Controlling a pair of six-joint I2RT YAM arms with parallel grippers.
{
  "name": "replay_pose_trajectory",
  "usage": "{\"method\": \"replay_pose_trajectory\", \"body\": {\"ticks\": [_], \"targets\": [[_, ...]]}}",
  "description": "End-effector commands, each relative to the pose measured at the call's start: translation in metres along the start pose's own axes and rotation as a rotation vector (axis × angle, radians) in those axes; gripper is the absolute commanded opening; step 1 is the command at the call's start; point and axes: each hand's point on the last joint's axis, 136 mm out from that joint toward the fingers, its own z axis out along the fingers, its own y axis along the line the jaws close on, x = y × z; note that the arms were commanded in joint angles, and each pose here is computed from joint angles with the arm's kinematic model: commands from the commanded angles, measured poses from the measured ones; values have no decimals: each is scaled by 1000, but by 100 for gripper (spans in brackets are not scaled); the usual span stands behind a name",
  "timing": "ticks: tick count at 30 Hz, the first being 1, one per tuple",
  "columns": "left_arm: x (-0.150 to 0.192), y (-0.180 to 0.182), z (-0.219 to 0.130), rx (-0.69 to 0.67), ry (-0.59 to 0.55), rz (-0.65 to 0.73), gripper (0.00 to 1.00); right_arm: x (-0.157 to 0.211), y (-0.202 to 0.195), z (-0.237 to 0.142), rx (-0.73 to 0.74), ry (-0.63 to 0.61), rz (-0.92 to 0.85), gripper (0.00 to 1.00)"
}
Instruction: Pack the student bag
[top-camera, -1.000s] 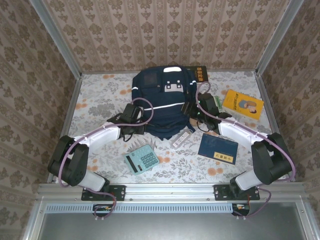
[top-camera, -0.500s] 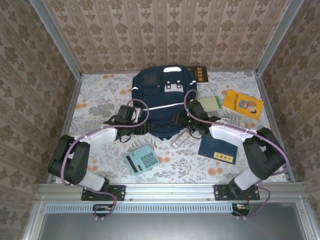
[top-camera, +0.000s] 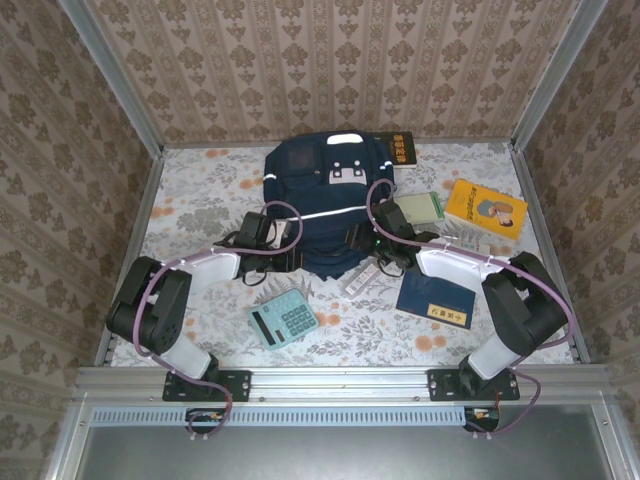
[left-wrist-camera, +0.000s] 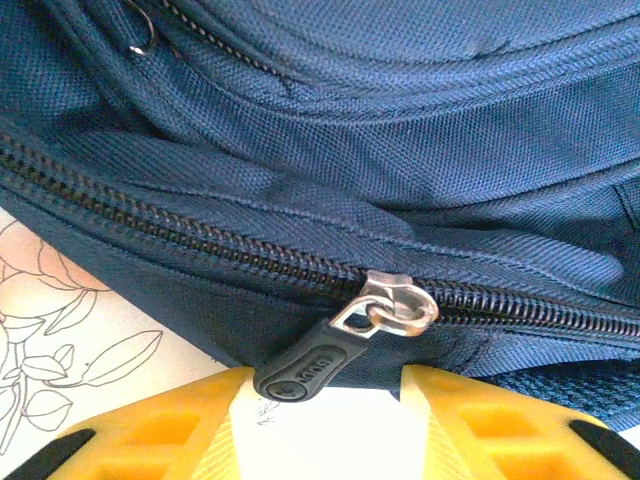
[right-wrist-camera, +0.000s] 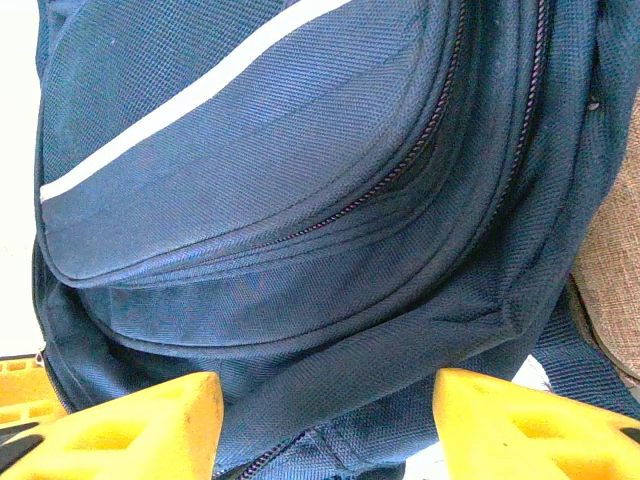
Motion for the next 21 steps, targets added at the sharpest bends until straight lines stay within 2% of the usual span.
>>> {"method": "replay_pose_trajectory", "body": {"ticks": [1, 8, 12, 16, 18, 21], "targets": [[-12, -4, 1, 16, -23, 12, 47, -5, 6, -1, 0, -11, 1, 59], [-23, 4, -1, -40, -51, 27, 48, -4, 8, 0, -4, -7, -1, 59], [-27, -3, -2, 2, -77, 34, 46, -4, 7, 1, -4, -7, -2, 57], [-27, -18, -4, 85, -91, 48, 38, -3, 7, 3, 0, -3, -1, 56], [-29, -23, -7, 109, -106, 58, 28, -3, 6, 4, 4, 0, -3, 56], [-30, -26, -12, 121, -120, 65, 21, -2, 5, 6, 9, 3, -4, 55]]}}
